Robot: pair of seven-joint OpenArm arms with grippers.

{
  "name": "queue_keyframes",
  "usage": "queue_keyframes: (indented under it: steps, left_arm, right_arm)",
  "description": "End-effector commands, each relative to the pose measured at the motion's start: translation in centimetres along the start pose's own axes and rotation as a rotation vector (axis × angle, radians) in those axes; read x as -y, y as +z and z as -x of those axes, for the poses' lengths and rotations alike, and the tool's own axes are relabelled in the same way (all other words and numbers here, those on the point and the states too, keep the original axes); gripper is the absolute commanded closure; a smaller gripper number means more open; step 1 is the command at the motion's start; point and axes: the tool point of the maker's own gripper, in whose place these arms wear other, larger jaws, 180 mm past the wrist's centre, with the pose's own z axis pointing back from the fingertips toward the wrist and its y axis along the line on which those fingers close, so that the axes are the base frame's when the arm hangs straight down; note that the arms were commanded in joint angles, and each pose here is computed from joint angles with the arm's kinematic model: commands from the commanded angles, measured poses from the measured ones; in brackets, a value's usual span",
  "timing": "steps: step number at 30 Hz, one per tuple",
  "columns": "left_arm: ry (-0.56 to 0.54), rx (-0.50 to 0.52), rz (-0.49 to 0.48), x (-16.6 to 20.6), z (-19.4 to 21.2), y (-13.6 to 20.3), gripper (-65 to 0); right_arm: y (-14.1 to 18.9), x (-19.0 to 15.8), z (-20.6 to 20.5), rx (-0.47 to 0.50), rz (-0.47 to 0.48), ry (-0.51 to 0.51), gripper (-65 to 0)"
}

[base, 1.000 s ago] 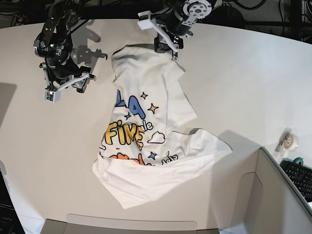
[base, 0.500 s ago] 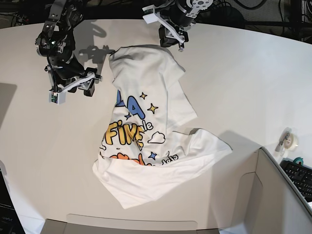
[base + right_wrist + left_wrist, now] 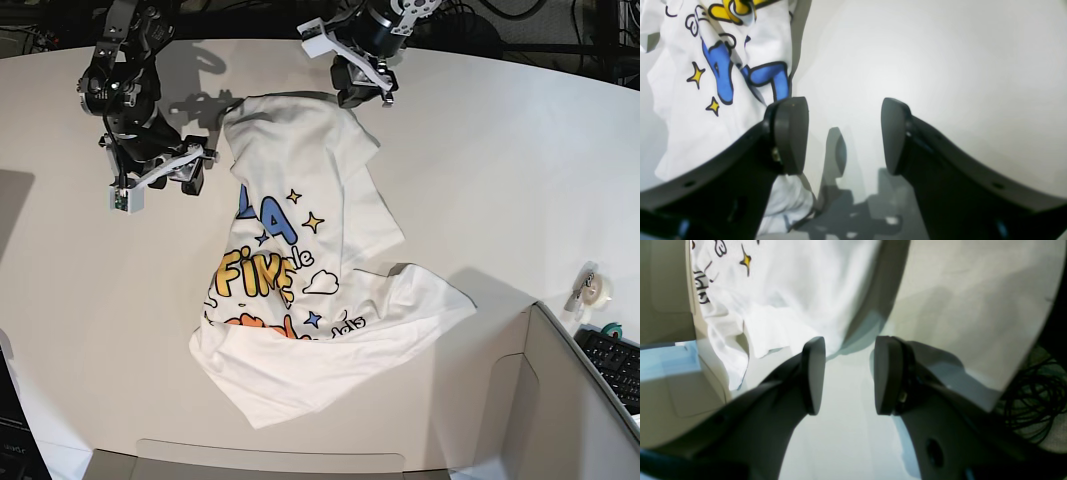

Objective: Layout the t-shirt on the table in an organized manner, then fold the t-shirt properly
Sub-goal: 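Grasp the shirt collar edge with the left gripper and pull it to straighten, then grasp the shirt with the left gripper and lift it high above the table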

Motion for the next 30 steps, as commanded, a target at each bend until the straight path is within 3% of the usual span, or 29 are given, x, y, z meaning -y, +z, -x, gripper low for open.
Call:
queue_keyframes:
  steps: [1, 12, 22, 25, 28, 30]
  left_arm:
    - [0.005, 0.03, -0.032, -0.9, -0.9, 0.1, -24.3]
    - [-0.043, 0.084, -0.031, -0.6, -3.6, -2.2, -24.2]
    - [-0.104, 0.038, 0.059, 3.5, -1.5, -3.8, -24.0]
    - [-0.102, 0.029, 0.015, 2.6, -1.1, -5.1, -23.8]
    - [-0.1, 0.009, -0.01, 2.1, -0.6, -6.0, -20.7]
    - [-0.107, 0.009, -0.023, 1.5, -0.5, -6.4, -15.1]
  right_arm:
    - [0.3, -0.4, -1.1, 0.041, -0.014, 0.008, -34.5]
    - [0.3, -0.4, -0.8, 0.035, -0.014, 0.006, -34.5]
    - [0.4, -0.3, -0.6, 0.029, -0.012, 0.006, -34.5]
    - [0.4, -0.3, -0.5, 0.029, -0.013, 0.005, -34.5]
    - [0.4, -0.4, -0.5, 0.029, -0.013, 0.004, -34.5]
    - [0.4, -0.3, -0.5, 0.029, -0.013, 0.005, -34.5]
